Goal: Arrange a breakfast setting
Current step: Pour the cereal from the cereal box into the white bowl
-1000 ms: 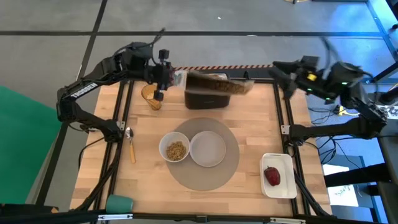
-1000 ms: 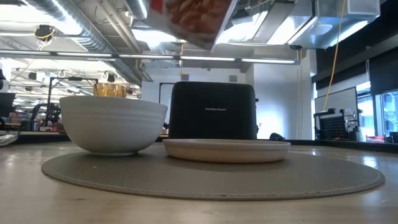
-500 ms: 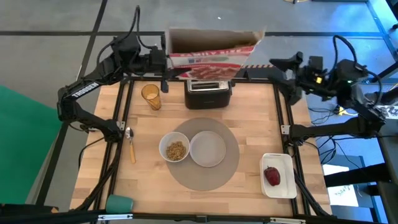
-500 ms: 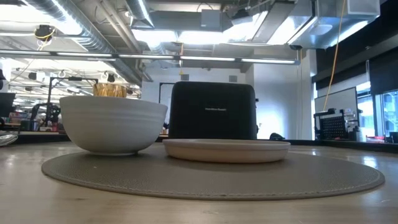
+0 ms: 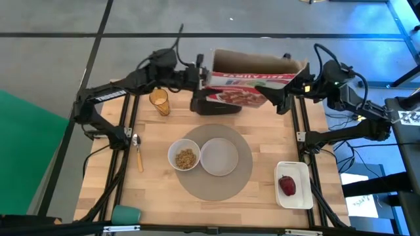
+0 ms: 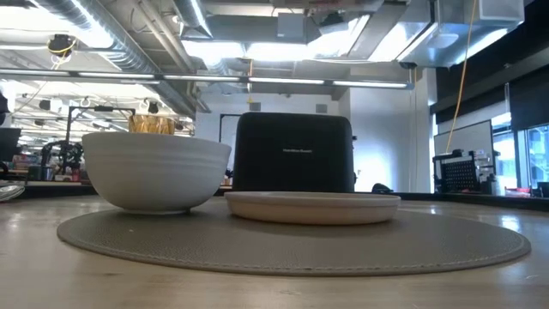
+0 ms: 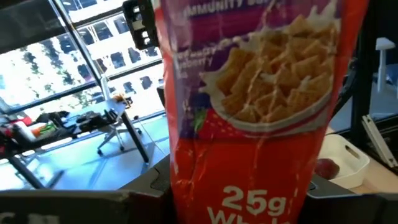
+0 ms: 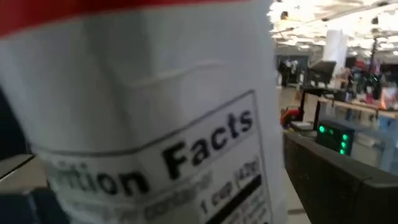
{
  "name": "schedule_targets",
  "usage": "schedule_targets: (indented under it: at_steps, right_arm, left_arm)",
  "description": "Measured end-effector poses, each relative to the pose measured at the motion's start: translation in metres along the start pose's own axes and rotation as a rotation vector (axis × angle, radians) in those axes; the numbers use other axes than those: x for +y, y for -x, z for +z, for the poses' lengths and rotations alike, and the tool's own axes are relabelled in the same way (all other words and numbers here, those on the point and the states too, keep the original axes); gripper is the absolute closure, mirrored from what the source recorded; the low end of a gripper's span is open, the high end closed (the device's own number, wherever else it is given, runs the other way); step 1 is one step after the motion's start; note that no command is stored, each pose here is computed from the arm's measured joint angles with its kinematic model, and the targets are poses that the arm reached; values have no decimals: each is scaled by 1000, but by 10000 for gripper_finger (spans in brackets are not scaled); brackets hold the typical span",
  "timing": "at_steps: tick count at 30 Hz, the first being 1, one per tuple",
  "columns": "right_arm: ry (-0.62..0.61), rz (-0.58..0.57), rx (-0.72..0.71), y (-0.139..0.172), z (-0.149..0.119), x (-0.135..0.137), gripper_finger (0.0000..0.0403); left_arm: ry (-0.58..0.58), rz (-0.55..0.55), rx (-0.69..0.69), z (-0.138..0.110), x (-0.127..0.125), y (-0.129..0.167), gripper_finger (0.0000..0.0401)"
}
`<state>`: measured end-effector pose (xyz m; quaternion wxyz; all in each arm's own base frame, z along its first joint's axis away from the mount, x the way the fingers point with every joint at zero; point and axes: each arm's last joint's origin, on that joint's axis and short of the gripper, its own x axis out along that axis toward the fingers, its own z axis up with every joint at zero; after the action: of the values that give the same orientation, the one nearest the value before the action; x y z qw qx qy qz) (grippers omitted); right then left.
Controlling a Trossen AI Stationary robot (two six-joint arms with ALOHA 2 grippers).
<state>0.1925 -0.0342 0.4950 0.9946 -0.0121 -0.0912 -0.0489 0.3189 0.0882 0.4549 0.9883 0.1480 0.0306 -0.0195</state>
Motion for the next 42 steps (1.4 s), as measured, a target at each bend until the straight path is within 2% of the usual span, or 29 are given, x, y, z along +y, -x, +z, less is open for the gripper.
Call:
schedule_targets:
  at_steps: [3, 5, 7, 12, 13, 18, 24, 26, 29, 33, 38, 42]
  right_arm:
    - [-44, -13, 17, 7, 1, 0, 99]
    - [-50, -17, 42, 12, 1, 1, 128]
    - [-55, -22, 70, 17, 0, 1, 172]
    - [-78, -41, 163, 26, -6, 1, 326]
    - [-77, -57, 181, 28, -8, 1, 345]
    - [-69, -158, 262, 40, -12, -1, 346]
    - [-29, -243, 308, 59, -12, -2, 346]
    - [-9, -301, 328, 72, -11, -2, 347]
    - [14, -392, 345, 87, -24, -3, 347]
    - [16, -512, 359, 108, -65, -5, 347]
    - [21, -655, 237, 130, -130, -6, 347]
    - [32, -799, 194, 139, -186, -9, 347]
  left_arm:
    - [4, -15, 4, -8, 0, -12, 251]
    - [23, -21, 9, -15, 1, -22, 251]
    - [79, -19, 24, -24, 2, -33, 251]
    - [287, 40, 108, -49, 2, -56, 240]
    - [319, 50, 116, -53, 3, -59, 235]
    - [384, 95, 187, -71, 4, -70, 200]
    - [397, 230, 333, -84, 6, -67, 135]
    - [401, 242, 372, -88, 6, -65, 114]
    - [428, 250, 389, -88, 7, -61, 92]
    - [432, 255, 359, -78, 7, -54, 78]
    - [400, 264, 348, -75, 4, -56, 80]
    - [421, 271, 339, -74, 3, -56, 81]
